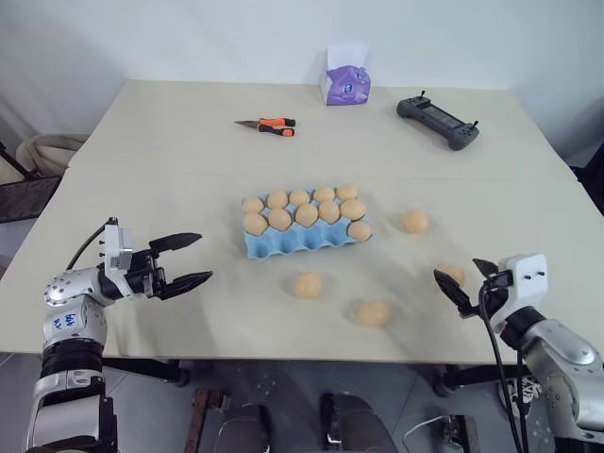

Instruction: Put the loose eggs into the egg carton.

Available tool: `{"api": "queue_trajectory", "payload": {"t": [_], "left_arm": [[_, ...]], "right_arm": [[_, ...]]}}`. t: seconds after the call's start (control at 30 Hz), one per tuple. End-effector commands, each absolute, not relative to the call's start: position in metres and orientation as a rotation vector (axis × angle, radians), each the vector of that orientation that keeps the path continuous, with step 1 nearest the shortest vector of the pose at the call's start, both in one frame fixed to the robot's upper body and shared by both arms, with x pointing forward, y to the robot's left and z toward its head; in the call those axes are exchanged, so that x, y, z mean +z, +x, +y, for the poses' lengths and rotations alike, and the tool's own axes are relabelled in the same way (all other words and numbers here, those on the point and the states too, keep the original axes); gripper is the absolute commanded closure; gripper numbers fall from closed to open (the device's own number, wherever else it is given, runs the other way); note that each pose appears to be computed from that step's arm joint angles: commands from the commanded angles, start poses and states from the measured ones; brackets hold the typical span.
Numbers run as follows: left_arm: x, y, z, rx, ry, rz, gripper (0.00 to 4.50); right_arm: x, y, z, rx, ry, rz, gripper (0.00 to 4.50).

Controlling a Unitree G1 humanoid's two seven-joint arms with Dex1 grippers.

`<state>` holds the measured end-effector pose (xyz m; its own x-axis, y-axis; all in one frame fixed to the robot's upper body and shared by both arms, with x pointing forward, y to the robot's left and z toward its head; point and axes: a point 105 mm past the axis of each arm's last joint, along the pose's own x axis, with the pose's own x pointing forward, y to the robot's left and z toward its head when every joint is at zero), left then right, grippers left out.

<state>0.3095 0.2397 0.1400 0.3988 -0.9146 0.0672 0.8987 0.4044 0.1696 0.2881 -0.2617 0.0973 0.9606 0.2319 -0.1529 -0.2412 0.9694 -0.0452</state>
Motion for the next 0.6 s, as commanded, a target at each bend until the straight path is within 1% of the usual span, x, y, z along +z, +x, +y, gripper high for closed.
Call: {"api": "queue_trajectory", "payload": {"t": [0.03,0.2,0.3,0.4,0.47,0.53,0.6], "left_arm": [[0.153,0.311,0.238,-1.159,0.125,-0.224,0.05],[0.154,0.31,0.238,-1.164,0.122,-0.227,0.05],[0.154,0.31,0.238,-1.164,0.121,-0.228,0.0],[0.153,0.31,0.238,-1.163,0.119,-0.23,0.0],[0.153,0.31,0.238,-1.16,0.119,-0.231,0.0],[0.154,0.31,0.239,-1.156,0.118,-0.233,0.0],[0.153,0.31,0.239,-1.15,0.117,-0.232,0.0]], "right_arm": [[0.098,0.291,-0.265,0.223,-0.08,0.129,0.0],[0.09,0.293,-0.27,0.207,-0.082,0.152,0.0],[0.088,0.294,-0.271,0.207,-0.078,0.149,0.57],[0.087,0.294,-0.268,0.222,-0.077,0.144,1.53],[0.091,0.295,-0.266,0.231,-0.091,0.123,2.26],[0.099,0.295,-0.261,0.262,-0.091,0.096,2.83],[0.108,0.296,-0.256,0.288,-0.099,0.073,2.83]]}}
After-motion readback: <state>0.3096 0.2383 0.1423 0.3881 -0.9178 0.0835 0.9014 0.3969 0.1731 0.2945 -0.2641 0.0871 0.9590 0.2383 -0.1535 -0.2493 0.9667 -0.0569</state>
